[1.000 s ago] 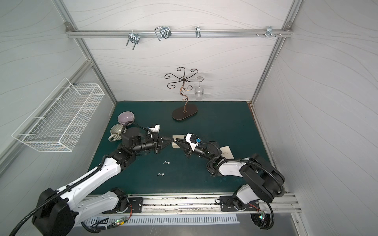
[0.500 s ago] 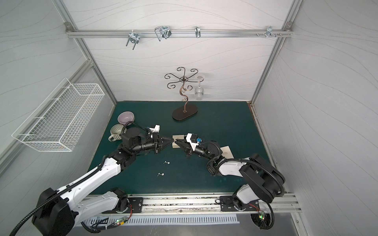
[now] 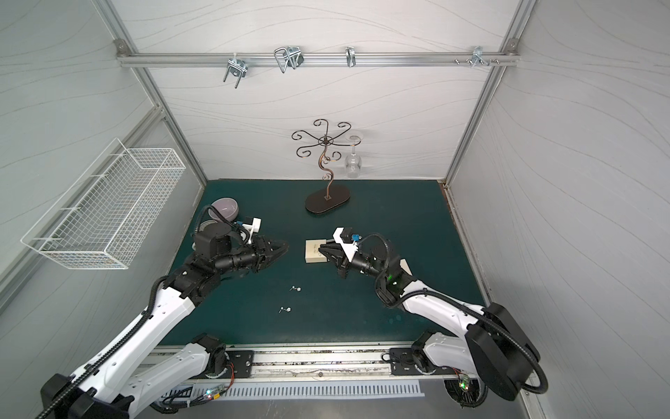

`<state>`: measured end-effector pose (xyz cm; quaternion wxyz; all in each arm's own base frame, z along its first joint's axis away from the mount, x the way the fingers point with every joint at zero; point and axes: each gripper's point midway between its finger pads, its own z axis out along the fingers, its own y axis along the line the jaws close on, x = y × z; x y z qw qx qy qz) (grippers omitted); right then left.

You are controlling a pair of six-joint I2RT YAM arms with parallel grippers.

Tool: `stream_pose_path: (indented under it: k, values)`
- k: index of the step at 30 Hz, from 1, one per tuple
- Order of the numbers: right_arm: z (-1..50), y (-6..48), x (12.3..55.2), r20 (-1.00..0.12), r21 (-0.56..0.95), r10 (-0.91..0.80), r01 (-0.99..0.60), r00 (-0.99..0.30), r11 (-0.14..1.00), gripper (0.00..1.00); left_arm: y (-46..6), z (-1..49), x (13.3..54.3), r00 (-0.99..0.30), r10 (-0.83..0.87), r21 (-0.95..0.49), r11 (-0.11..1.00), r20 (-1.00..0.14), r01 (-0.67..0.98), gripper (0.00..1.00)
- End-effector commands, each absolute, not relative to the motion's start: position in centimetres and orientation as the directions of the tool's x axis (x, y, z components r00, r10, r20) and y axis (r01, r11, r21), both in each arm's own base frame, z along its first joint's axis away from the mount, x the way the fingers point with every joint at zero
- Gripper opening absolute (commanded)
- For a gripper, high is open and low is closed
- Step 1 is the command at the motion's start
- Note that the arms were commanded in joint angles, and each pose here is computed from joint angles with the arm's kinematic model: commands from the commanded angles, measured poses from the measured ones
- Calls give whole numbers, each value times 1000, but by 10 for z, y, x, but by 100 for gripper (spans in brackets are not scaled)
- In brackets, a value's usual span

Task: Place the earrings into the drawer-style jewelry box
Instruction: Pick up the earring from the center of the board.

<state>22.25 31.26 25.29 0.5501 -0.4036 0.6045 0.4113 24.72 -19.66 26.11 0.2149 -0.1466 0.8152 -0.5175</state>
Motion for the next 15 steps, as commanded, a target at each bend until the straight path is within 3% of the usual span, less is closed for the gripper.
stream_pose_path:
  k: [1, 15]
  values:
    - [216, 298, 223, -958, 84, -223, -918, -182, 388, 14, -181, 256, 246, -846, -453, -852, 523, -282, 4, 30]
    - [173, 288, 256, -906, 141, -286, -860, -312, 491, 13, -180, 228, 250, -856, -447, -833, 553, -261, -35, 30]
